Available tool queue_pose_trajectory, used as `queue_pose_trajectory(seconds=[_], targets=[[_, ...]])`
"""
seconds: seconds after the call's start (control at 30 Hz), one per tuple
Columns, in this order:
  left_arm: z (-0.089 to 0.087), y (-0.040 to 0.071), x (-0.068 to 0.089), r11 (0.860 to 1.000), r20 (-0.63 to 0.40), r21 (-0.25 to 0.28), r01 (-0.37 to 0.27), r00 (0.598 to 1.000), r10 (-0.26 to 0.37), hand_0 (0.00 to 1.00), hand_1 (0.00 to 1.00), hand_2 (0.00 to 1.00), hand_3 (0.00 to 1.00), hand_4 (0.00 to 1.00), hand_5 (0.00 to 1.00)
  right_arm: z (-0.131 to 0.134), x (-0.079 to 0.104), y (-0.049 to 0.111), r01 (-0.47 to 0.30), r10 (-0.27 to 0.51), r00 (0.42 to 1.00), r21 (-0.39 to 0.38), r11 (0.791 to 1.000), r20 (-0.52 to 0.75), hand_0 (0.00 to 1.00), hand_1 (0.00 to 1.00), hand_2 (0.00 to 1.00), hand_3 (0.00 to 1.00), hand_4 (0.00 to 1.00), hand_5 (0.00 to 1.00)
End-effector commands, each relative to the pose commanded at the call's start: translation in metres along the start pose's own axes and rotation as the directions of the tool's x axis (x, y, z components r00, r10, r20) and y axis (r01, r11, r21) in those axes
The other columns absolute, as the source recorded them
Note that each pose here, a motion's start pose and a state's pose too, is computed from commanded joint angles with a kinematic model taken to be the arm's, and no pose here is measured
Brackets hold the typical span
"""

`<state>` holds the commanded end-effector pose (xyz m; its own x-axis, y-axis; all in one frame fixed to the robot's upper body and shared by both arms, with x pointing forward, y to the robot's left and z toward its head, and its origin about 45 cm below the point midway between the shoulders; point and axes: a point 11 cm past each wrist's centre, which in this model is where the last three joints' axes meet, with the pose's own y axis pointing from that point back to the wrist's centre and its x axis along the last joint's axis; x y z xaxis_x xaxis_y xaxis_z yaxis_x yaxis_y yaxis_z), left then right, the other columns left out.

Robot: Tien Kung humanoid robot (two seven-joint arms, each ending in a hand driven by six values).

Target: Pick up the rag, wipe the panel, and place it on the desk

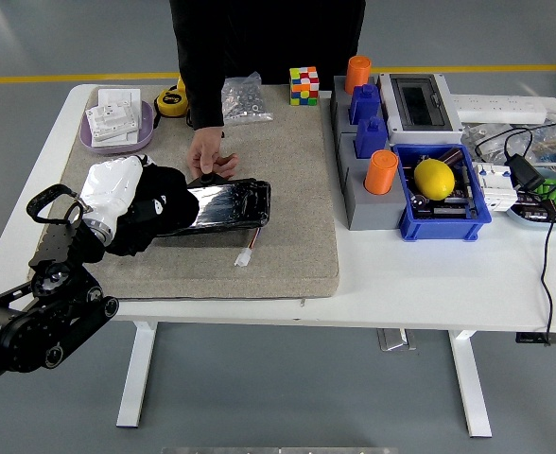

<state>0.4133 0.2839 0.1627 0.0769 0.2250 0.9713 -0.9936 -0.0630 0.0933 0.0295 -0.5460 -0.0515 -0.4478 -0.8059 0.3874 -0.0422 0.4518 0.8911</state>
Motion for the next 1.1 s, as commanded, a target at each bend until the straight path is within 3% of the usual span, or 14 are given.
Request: queue_pose_trajectory(seconds=[0.6, 0.83, 1.1], targets=[[-0.004, -0.002, 0.005, 1.0, -0.006, 0.015, -0.015, 1.0, 0.015, 0.223, 0.119, 0.439, 0.321, 0.002, 0.002, 0.0, 0.0, 0.0, -0.001, 0.001, 1.0, 0.0, 1.0, 0.0, 0.693, 0.446, 0.636, 0.617, 0.998, 0.702], [0.002, -0.003, 0.007, 1.0, -0.015, 0.004, -0.022, 1.0, 0.023, 0.223, 0.119, 0.438, 0.32, 0.002, 0.002, -0.001, 0.0, 0.0, 0.0, 0.0, 1.0, 0.003, 1.0, 0.0, 0.695, 0.445, 0.636, 0.617, 0.998, 0.701], [0.022, -0.002, -0.004, 0.999, -0.02, -0.034, 0.005, 1.0, -0.006, 0.223, 0.117, 0.438, 0.32, 0.002, 0.002, -0.004, -0.001, 0.0, 0.002, -0.002, 1.0, 0.009, 1.0, 0.001, 0.695, 0.446, 0.636, 0.617, 0.998, 0.701]])
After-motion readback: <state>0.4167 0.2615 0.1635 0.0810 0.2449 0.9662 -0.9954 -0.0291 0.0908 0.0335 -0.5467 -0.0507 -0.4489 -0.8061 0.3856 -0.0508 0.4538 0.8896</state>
